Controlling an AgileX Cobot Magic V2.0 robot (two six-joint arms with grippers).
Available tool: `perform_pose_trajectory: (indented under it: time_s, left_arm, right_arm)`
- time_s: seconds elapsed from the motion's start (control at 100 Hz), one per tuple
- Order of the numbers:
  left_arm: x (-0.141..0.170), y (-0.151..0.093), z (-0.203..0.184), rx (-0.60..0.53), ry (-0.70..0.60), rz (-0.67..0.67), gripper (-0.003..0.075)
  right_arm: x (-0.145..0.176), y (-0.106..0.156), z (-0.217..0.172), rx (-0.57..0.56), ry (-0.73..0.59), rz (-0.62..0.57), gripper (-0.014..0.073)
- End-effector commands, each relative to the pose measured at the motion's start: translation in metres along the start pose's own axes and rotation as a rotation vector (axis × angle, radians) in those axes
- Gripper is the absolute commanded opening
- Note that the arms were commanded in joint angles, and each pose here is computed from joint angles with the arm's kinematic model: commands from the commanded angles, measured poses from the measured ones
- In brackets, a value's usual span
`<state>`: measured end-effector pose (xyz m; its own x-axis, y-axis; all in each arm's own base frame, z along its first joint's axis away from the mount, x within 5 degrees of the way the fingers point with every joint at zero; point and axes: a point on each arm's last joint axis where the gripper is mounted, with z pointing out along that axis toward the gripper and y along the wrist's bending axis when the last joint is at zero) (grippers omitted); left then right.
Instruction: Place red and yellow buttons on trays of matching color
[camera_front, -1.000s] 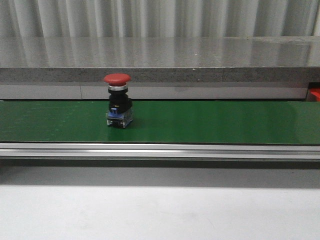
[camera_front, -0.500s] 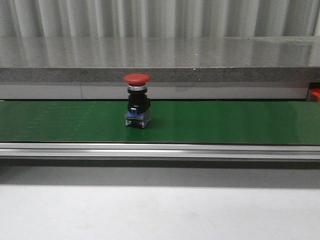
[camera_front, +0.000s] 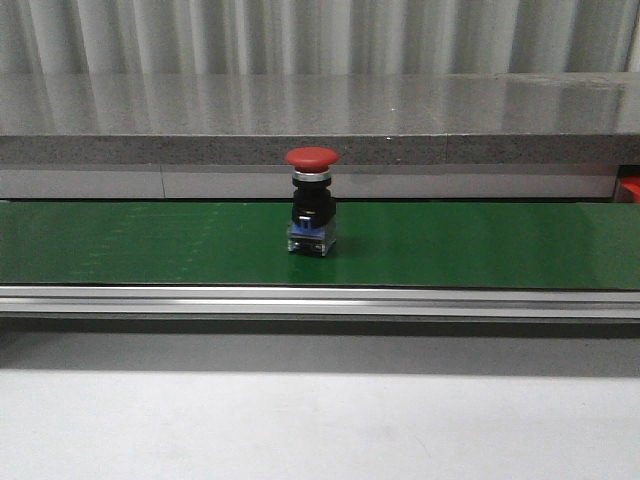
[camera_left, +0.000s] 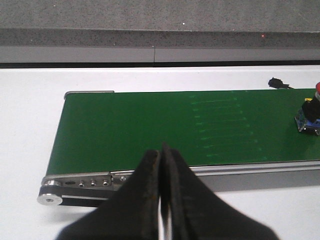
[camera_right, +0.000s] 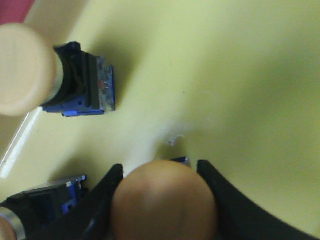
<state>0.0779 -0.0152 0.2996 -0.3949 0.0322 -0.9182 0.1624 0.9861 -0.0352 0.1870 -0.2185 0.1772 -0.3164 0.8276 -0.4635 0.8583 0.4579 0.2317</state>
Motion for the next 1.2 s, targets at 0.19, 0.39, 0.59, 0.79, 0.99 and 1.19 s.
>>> perform_pose_trajectory:
  time_s: [0.19,0.39,0.59,0.79,0.99,1.19]
  left_arm:
    - [-0.014,0.000,-0.004,-0.004,-0.089,-0.013,-0.0020]
    - [-0.014,0.000,-0.004,-0.004,-0.089,-0.013,-0.0020]
    - [-0.014,0.000,-0.004,-0.004,-0.089,-0.013,-0.0020]
    - [-0.014,0.000,-0.004,-0.004,-0.089,-0.013,-0.0020]
    - [-0.014,0.000,-0.004,-0.004,-0.089,-0.013,-0.0020]
    - [-0.014,0.000,-0.004,-0.004,-0.089,-0.013,-0.0020]
  right_arm:
    - [-0.011,0.002,-0.010,-0.008,-0.070,-0.006,0.0388]
    - [-0.013,0.003,-0.016,-0.014,-0.090,-0.008,0.0599]
    - [-0.023,0.009,-0.044,-0.041,-0.187,-0.018,0.0602]
    - [-0.033,0.047,-0.086,-0.159,-0.236,-0.097,0.0602]
    - [-0.011,0.112,-0.123,-0.329,-0.212,-0.422,0.0602]
    - [0.050,0.178,-0.143,-0.529,-0.144,-0.843,0.0602]
